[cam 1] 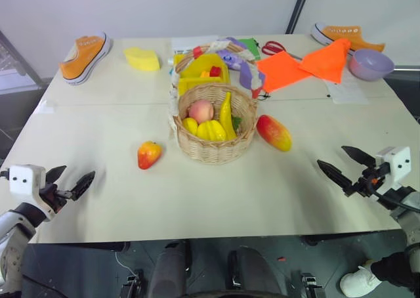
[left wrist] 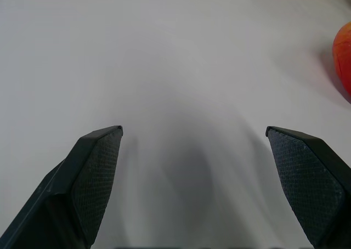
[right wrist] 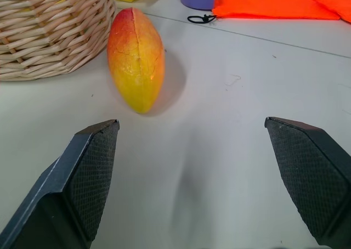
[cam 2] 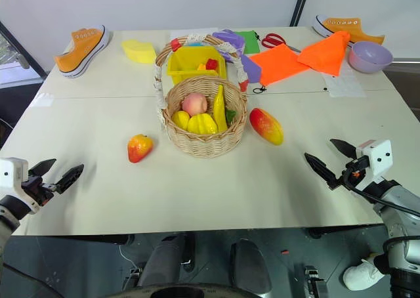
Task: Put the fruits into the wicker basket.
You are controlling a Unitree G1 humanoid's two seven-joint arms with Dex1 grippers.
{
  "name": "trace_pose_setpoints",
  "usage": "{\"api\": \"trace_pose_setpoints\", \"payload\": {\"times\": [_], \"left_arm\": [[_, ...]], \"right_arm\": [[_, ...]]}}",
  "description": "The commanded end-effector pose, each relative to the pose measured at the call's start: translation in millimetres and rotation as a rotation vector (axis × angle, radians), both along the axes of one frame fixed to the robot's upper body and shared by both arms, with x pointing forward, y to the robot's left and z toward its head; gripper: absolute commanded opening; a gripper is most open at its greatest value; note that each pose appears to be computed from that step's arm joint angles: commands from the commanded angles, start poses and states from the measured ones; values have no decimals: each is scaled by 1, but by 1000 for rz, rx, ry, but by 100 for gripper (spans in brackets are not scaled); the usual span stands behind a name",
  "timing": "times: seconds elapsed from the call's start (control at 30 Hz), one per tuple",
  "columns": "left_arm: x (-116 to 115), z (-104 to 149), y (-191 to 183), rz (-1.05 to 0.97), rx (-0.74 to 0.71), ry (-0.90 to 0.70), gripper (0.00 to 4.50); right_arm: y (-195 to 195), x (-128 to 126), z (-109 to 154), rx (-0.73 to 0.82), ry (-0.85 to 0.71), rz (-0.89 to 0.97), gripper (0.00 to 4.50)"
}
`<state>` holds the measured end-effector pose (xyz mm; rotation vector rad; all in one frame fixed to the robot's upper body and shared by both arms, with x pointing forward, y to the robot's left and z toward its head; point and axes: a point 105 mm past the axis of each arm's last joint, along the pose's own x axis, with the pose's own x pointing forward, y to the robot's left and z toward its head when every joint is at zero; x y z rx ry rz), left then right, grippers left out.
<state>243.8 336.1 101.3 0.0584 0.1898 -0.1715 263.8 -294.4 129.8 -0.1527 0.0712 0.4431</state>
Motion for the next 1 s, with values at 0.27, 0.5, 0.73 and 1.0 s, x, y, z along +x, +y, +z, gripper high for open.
{"api": "trace_pose_setpoints", "payload": {"times": [0.27,0.5,0.73,1.0], "left_arm": [[5,17,-11,-27,17,-47,450],[20,38,-59,-208,17,-67,450],[37,48,-113,-423,141,-23,450],[57,34,-132,-435,235,48,450]], "right_arm": [[10,2,13,-16,-43,42,444],[39,2,26,-48,-64,155,444],[115,-24,39,-89,-31,477,444],[169,-44,45,-86,-45,680,444]]}}
